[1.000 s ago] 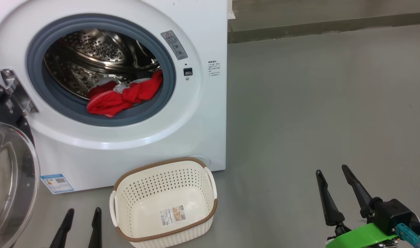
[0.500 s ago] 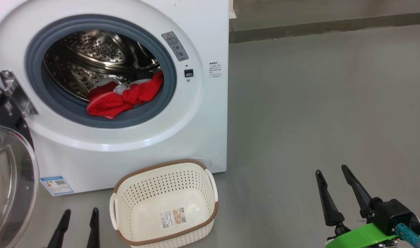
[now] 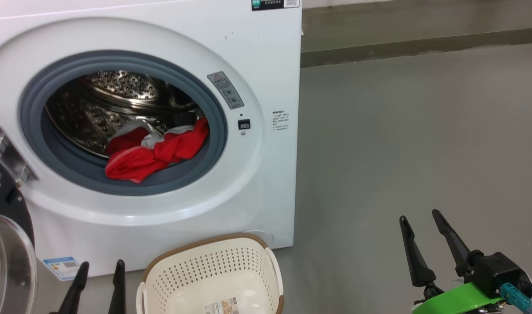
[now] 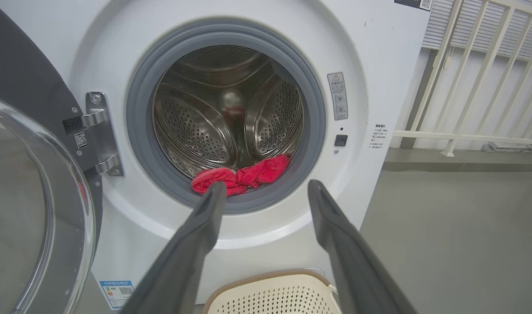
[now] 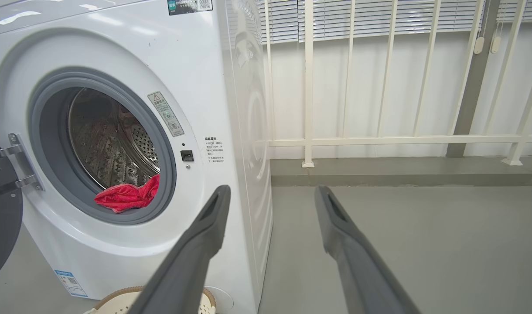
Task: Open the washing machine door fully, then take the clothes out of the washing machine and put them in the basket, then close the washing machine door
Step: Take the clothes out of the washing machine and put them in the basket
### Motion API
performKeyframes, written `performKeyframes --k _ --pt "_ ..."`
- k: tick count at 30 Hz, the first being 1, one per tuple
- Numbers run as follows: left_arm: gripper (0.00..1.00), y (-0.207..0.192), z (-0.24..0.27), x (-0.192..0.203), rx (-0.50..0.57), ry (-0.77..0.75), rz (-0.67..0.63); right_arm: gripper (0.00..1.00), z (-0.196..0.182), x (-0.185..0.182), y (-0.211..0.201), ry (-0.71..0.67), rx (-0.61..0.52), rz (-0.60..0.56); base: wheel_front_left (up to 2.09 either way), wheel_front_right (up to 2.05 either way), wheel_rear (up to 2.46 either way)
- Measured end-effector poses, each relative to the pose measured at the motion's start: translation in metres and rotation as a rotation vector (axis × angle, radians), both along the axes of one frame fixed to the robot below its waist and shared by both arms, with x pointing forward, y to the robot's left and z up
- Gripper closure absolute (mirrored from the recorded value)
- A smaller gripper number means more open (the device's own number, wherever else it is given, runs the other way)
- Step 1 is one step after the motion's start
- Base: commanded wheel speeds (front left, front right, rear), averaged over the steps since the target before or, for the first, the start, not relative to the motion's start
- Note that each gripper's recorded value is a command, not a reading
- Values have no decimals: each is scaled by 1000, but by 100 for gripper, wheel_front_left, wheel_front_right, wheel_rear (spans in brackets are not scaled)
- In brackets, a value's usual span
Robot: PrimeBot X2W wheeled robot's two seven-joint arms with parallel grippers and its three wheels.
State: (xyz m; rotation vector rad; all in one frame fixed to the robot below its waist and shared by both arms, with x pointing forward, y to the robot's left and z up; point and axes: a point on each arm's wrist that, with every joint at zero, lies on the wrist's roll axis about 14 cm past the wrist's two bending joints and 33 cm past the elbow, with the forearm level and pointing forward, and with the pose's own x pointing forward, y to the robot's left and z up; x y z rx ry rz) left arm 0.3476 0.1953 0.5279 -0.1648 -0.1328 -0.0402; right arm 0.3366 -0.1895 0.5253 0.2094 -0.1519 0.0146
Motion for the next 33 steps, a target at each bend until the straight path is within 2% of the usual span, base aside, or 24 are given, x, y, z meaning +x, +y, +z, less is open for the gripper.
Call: performKeyframes --k 8,33 --pt "0 -2 5 0 2 -17 -10 0 0 0 1 1 0 2 64 -64 0" --pt "0 8 3 7 8 -11 15 0 -9 4 3 28 3 10 0 0 0"
